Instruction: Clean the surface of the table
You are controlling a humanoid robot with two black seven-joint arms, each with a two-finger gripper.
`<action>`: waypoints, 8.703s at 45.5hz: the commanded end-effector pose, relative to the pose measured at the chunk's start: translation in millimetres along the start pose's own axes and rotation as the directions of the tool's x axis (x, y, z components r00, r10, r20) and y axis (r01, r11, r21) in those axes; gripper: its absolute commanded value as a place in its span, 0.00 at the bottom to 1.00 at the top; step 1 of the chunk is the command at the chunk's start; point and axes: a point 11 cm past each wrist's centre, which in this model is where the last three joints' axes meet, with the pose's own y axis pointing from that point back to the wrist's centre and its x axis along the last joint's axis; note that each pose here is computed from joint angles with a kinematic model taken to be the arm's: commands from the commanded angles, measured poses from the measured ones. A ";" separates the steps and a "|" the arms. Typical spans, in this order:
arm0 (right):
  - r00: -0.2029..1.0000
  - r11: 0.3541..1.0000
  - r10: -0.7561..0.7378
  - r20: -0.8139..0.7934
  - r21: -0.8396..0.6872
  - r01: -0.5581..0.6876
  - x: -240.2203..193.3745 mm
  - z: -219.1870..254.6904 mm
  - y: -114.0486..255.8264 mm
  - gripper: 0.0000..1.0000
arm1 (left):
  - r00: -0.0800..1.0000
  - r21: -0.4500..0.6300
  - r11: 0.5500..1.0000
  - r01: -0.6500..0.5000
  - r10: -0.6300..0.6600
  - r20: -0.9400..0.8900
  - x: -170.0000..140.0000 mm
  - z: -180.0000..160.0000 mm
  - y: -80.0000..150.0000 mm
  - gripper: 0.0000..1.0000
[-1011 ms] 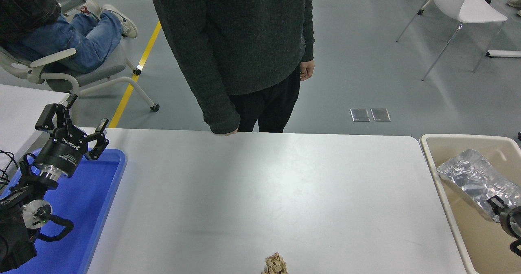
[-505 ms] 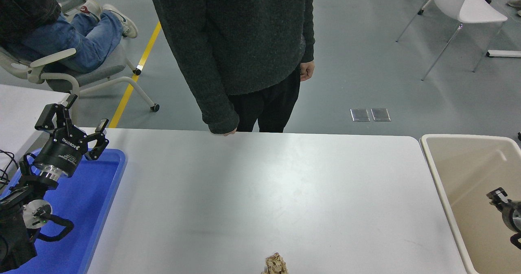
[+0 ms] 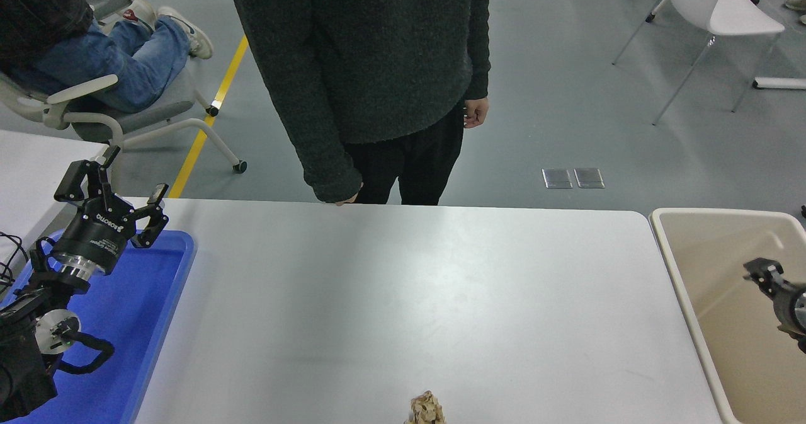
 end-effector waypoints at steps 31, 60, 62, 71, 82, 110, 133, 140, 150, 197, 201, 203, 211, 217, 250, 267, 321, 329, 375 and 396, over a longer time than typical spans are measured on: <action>0.761 0.804 -0.404 0.507 0.594 0.031 -95.9 -140.4 44.0 1.00 | 1.000 0.000 1.000 0.002 -0.002 -0.002 -0.3 -0.1 -0.1 1.00; 0.590 0.743 -0.501 0.634 0.664 -0.083 -160.7 -169.4 45.6 1.00 | 1.000 0.000 1.000 0.002 -0.002 -0.002 -0.3 -0.1 -0.1 1.00; 0.586 0.741 -0.502 0.636 0.666 -0.087 -161.0 -168.0 45.8 1.00 | 1.000 0.000 1.000 0.002 -0.002 -0.002 -0.3 -0.1 -0.1 1.00; 0.613 0.718 -0.496 0.615 0.687 -0.109 -162.1 -165.0 47.3 1.00 | 1.000 0.000 1.000 0.002 -0.002 -0.002 -0.3 -0.1 -0.1 1.00; 0.764 0.660 -0.416 0.493 0.742 -0.120 -167.3 -159.1 50.2 1.00 | 1.000 0.000 1.000 0.000 0.000 -0.001 0.1 0.1 0.1 1.00; 0.849 0.641 -0.364 0.384 0.764 -0.071 -188.0 -146.5 49.1 1.00 | 1.000 0.000 1.000 0.002 -0.002 -0.002 -0.3 -0.1 -0.1 1.00; 0.870 0.642 -0.348 0.350 0.765 -0.050 -179.3 -143.9 48.4 1.00 | 1.000 0.000 1.000 0.002 -0.002 -0.002 -0.3 -0.1 -0.1 1.00; 0.933 0.645 -0.303 0.192 0.762 0.053 -174.6 -131.6 49.5 1.00 | 1.000 0.000 1.000 0.002 -0.002 -0.002 -0.3 -0.1 -0.1 1.00; 0.964 0.619 -0.255 -0.078 0.753 0.224 -162.4 -118.5 70.5 1.00 | 1.000 0.000 1.000 0.002 -0.002 -0.002 -0.3 -0.1 -0.1 1.00; 0.370 0.604 -0.011 -0.929 0.289 0.743 -120.3 -61.2 204.5 1.00 | 1.000 0.000 1.000 0.002 -0.002 -0.002 -0.3 -0.1 -0.1 1.00; 0.376 0.588 -0.019 -0.926 0.294 0.754 -128.3 -63.4 203.6 1.00 | 1.000 0.000 1.000 0.002 -0.002 -0.002 -0.3 -0.1 -0.1 1.00; 0.379 0.581 -0.025 -0.925 0.295 0.759 -133.5 -64.7 202.7 1.00 | 1.000 0.000 1.000 0.002 -0.002 -0.002 -0.3 -0.1 -0.1 1.00; 0.417 0.612 -0.149 -0.897 0.248 0.751 -156.7 -51.8 190.4 0.99 | 1.000 0.000 1.000 0.002 -0.002 -0.002 -0.3 -0.1 -0.1 1.00; 0.460 0.626 -0.236 -0.856 0.228 0.746 -172.3 -48.5 184.4 0.98 | 1.000 0.000 1.000 0.002 -0.002 -0.002 -0.3 -0.1 -0.1 1.00; 0.379 0.472 -0.494 -0.782 0.124 0.873 -296.6 12.2 188.1 0.94 | 1.000 0.000 1.000 0.002 -0.002 -0.002 -0.3 -0.1 -0.1 1.00; 0.404 0.462 -0.508 -0.761 0.155 0.873 -329.2 7.3 178.3 0.94 | 1.000 0.000 1.000 0.002 -0.002 -0.002 -0.3 -0.1 -0.1 1.00; 0.387 0.404 -0.572 -0.723 0.162 0.900 -413.1 -2.1 169.3 0.94 | 1.000 0.000 1.000 0.002 -0.002 -0.002 -0.3 -0.1 -0.1 1.00; 0.385 0.405 -0.558 -0.735 0.164 0.900 -419.5 -4.7 167.7 0.93 | 1.000 0.000 1.000 0.002 -0.002 -0.002 -0.3 -0.1 -0.1 1.00; 0.336 0.394 -0.533 -0.777 0.124 0.911 -429.8 1.1 168.5 0.35 | 1.000 0.000 1.000 0.002 -0.002 -0.002 -0.3 -0.1 -0.1 1.00; 0.276 0.373 -0.564 -0.778 0.058 0.926 -418.6 10.1 167.0 0.00 | 1.000 0.000 1.000 0.002 -0.002 -0.002 -0.3 -0.1 -0.1 1.00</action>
